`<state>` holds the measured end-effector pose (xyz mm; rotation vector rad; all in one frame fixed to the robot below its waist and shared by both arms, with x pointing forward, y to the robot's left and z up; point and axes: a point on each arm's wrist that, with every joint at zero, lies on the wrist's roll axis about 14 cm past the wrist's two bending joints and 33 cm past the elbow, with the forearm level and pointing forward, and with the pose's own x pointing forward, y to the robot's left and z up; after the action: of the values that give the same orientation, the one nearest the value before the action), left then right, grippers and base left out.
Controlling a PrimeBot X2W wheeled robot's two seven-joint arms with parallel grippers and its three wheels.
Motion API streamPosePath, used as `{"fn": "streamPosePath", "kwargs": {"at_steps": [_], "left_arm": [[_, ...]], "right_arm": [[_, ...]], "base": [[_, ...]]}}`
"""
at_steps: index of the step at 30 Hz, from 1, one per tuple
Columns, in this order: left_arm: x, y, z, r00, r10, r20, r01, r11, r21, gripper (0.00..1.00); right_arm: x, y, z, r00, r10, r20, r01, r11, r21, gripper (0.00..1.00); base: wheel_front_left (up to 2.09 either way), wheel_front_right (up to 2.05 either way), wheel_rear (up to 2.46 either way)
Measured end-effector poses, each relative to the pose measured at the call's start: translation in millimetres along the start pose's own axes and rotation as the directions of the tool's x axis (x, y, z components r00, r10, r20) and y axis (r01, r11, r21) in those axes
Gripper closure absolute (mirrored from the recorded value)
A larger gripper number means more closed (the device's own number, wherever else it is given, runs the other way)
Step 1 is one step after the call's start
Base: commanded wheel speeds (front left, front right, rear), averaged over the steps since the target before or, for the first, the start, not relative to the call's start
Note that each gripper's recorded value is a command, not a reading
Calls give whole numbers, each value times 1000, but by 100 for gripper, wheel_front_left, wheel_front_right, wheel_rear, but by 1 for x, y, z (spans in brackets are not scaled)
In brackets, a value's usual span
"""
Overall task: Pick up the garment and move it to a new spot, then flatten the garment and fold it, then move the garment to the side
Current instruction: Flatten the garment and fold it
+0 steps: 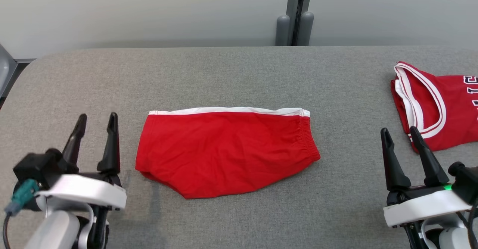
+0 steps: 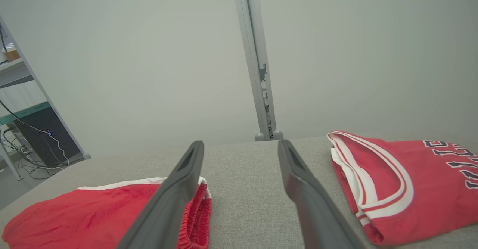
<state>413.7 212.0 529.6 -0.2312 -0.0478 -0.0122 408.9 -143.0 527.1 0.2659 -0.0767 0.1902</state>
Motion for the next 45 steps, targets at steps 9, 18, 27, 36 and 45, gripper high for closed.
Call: {"fn": "streamPosePath", "kwargs": {"at_steps": [9,18,27,36,45], "left_arm": [[-26,-1,-26,1000,21,-13,-21,999,-28,0],[-31,0,-38,999,31,-21,-32,999,-35,0],[-34,4,-40,999,41,-15,-42,998,-36,0],[-39,6,-36,999,54,-1,-54,998,-42,0],[-57,25,-33,993,118,8,-118,992,-47,0]], "right_arm": [[-7,1,-12,999,2,-34,-3,1000,-14,0],[-11,4,-21,998,7,-64,-7,1000,1,0],[-8,8,-26,995,26,-98,-26,1000,-1,0],[10,33,-46,966,112,-231,-108,994,28,0],[38,50,-83,898,173,-405,-149,985,91,0]], "base": [[0,0,0],[0,0,0],[0,0,0],[0,0,0],[0,0,0]]}}
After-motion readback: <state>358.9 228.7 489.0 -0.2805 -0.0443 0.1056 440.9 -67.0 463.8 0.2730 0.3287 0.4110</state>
